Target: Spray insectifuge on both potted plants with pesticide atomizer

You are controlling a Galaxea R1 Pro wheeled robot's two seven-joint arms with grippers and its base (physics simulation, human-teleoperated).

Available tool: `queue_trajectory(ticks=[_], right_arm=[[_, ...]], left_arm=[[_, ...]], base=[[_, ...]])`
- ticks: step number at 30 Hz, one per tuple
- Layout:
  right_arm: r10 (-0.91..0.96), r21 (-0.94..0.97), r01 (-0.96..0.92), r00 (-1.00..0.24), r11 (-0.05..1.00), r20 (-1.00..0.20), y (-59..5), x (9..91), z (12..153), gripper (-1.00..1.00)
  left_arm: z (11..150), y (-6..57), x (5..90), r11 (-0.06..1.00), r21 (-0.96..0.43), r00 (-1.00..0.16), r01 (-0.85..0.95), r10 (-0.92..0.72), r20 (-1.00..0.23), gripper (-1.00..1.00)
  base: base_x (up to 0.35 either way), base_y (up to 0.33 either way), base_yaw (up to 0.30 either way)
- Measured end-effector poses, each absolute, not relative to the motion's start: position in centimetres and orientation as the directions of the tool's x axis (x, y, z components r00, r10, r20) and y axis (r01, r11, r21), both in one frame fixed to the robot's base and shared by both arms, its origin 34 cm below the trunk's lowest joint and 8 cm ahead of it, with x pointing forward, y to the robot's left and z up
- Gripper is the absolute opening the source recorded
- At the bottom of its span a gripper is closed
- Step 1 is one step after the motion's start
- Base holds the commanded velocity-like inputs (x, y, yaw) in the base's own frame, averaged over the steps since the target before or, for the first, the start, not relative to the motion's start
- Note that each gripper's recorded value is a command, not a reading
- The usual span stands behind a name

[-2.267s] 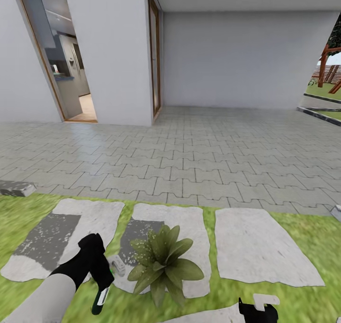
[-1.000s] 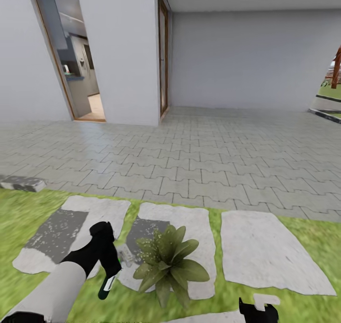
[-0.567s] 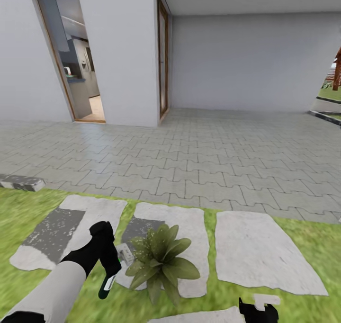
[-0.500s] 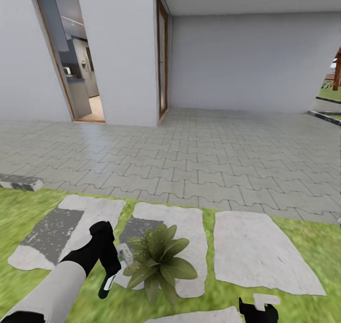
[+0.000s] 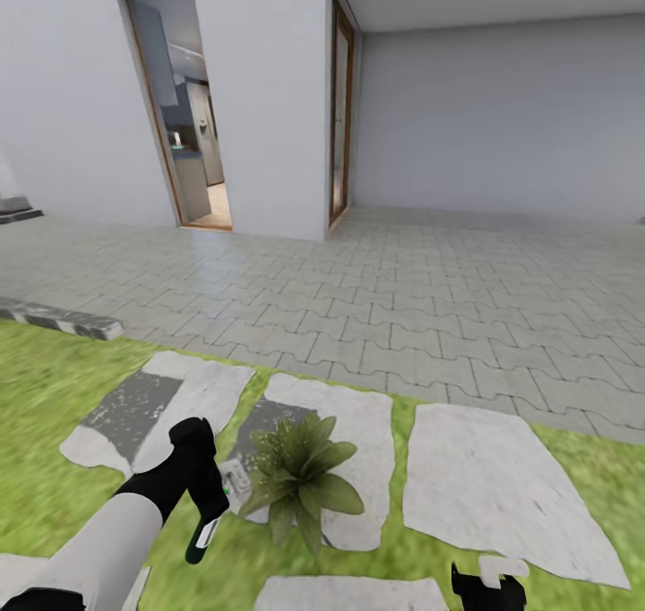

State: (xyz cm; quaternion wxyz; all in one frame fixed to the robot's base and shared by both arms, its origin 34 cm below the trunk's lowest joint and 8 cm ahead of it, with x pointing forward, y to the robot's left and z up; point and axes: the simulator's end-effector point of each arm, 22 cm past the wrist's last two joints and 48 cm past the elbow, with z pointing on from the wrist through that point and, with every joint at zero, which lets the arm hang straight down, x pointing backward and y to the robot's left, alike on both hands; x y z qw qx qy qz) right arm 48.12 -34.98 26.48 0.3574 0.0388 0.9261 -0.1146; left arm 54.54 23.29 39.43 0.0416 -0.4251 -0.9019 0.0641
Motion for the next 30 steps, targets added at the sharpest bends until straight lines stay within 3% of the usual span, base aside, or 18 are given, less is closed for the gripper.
queue_trajectory(ticks=[17, 30], right_arm=[[-0.010, -0.184, 0.154, -0.741, 0.971, -0.672, -35.0, 48.1, 26.5, 1.00], [-0.010, -0.185, 0.154, -0.741, 0.971, -0.672, -35.0, 48.1, 26.5, 1.00]], left_arm=[[38.6, 24.4, 53.4, 0.649, -0.151, -0.649, 0.746, 0.759, 0.056, -1.00], [38.6, 23.8, 53.5, 0.647, -0.154, -0.648, 0.747, 0.760, 0.046, -1.00]], base=[[0.037, -0.050, 0.276], [0.084, -0.121, 0.017]])
